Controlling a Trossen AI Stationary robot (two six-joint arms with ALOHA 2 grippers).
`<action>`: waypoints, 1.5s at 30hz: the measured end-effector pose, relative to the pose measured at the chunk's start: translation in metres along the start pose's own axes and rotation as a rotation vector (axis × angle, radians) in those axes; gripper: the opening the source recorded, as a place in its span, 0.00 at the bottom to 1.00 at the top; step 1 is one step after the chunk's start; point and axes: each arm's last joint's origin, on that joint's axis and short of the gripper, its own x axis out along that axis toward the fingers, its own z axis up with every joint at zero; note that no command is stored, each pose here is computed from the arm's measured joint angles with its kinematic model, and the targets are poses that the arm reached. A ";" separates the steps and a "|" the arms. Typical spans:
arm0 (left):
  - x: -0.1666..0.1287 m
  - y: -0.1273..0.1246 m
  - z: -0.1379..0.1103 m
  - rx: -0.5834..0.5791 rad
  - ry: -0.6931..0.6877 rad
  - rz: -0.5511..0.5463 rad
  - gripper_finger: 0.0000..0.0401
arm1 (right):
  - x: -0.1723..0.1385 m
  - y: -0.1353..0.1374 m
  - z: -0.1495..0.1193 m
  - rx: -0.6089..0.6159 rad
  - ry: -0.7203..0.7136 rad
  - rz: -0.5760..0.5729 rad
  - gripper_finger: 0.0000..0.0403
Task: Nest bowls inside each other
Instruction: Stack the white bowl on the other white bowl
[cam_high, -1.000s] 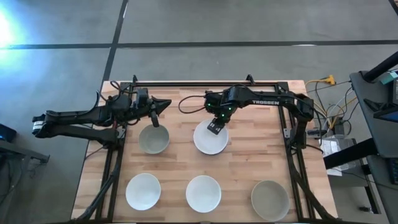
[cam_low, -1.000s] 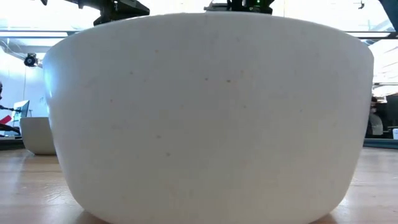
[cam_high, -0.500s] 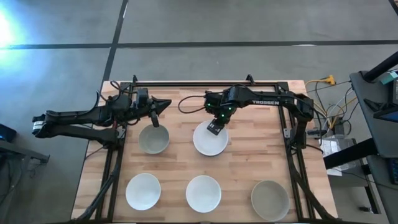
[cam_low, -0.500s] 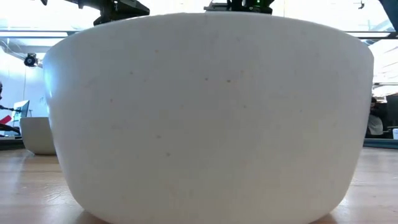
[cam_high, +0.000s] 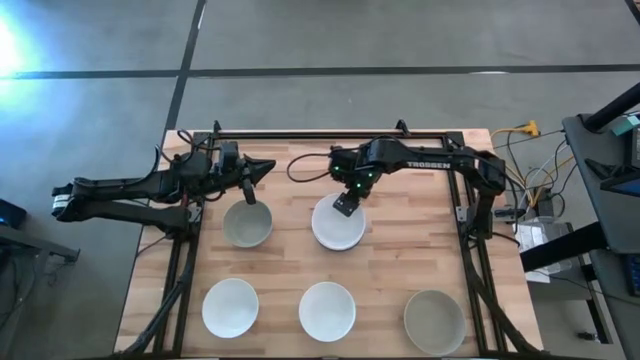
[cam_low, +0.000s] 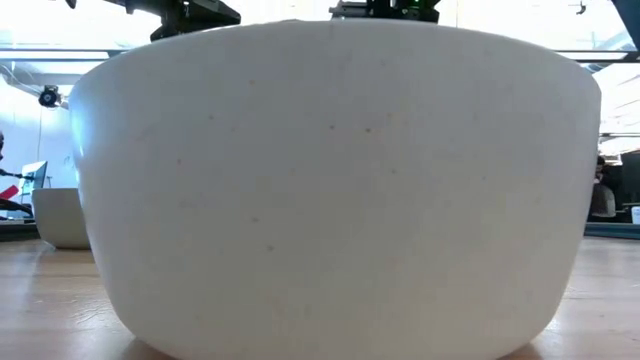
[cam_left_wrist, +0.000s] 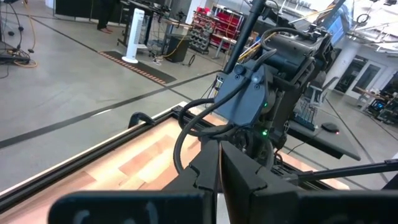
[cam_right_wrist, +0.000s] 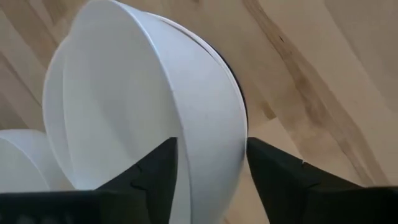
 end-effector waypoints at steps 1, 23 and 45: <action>0.000 0.000 0.000 0.000 0.000 0.000 0.00 | -0.001 0.000 0.000 0.002 -0.002 0.001 0.48; 0.000 0.000 0.000 0.002 0.002 0.000 0.00 | -0.020 0.001 -0.001 -0.021 -0.074 -0.054 0.30; 0.000 0.000 0.000 -0.024 0.001 0.001 0.00 | -0.020 0.001 -0.003 -0.053 -0.058 -0.053 0.02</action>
